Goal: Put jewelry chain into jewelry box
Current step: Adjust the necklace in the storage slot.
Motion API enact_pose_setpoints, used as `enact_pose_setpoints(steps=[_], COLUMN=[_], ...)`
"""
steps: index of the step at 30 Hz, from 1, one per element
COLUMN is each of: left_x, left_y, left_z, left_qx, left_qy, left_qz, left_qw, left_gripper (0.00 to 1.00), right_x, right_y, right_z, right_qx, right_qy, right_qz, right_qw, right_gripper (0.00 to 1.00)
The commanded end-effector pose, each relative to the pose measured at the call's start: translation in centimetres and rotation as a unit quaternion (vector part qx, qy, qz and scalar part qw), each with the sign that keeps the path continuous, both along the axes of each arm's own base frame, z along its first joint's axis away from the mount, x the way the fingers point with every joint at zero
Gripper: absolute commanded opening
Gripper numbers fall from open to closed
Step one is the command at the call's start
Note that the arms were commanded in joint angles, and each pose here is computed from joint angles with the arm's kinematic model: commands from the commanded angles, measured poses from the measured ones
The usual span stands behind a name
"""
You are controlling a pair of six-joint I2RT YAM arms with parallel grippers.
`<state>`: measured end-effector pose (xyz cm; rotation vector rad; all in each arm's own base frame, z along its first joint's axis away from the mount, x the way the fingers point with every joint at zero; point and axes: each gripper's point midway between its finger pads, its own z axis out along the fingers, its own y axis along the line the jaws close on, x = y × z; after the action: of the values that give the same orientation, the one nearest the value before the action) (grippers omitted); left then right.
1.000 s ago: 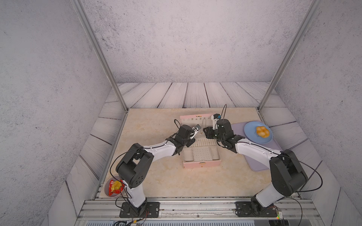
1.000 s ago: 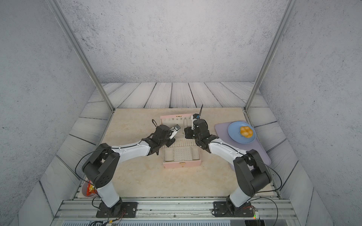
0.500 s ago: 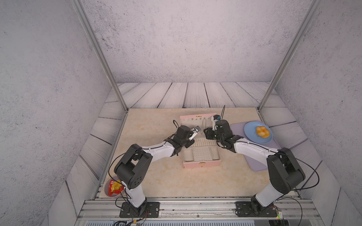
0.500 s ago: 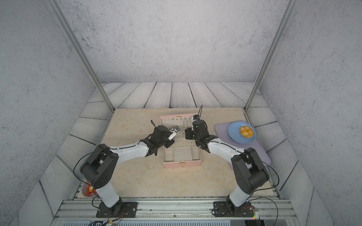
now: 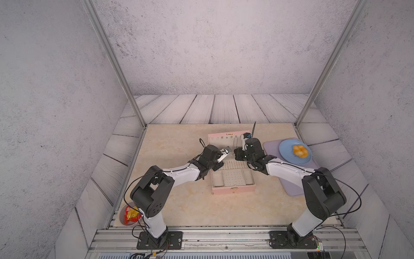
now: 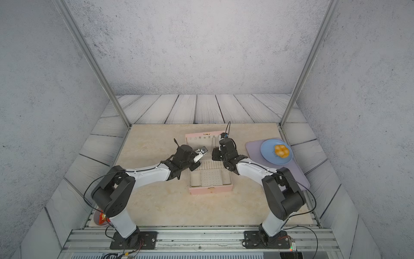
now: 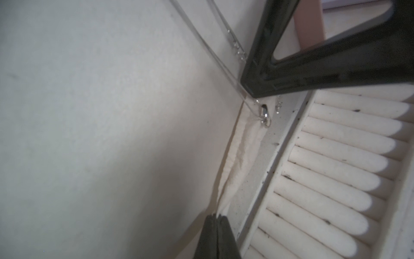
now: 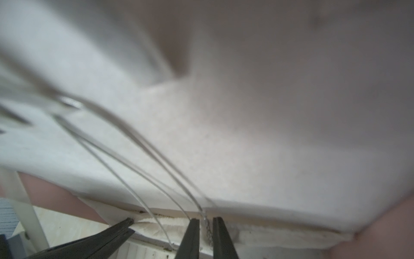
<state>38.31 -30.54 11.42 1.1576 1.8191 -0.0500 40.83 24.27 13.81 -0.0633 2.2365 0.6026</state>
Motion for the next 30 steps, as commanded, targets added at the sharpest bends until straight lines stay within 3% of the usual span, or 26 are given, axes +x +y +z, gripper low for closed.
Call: enact_pose_setpoints(steps=[1, 8, 20, 30], left_x=[-1.6, -1.6, -2.6, -2.6], left_y=[0.2, 0.2, -0.4, -0.3], left_z=[-1.5, -1.0, -0.6, -0.7], left_qx=[0.013, 0.007, -0.002, 0.012], left_qy=[0.027, 0.022, 0.012, 0.003], left_qz=[0.001, 0.001, -0.025, -0.027], left_qw=[1.0, 1.0, 1.0, 1.0], left_gripper=[0.0, 0.0, 0.0, 0.0], right_x=[-0.3, -0.9, 0.1, 0.0], right_y=[-1.0, -1.8, -1.2, -1.4], right_z=[1.2, 2.6, 0.6, 2.2], right_qx=[-0.013, -0.015, -0.021, -0.01], right_qy=[-0.019, -0.035, -0.018, -0.036], right_qz=[-0.009, -0.017, -0.017, -0.02], right_qw=[1.0, 0.999, 0.999, 0.999], right_gripper=[0.19, 0.29, 0.29, 0.05])
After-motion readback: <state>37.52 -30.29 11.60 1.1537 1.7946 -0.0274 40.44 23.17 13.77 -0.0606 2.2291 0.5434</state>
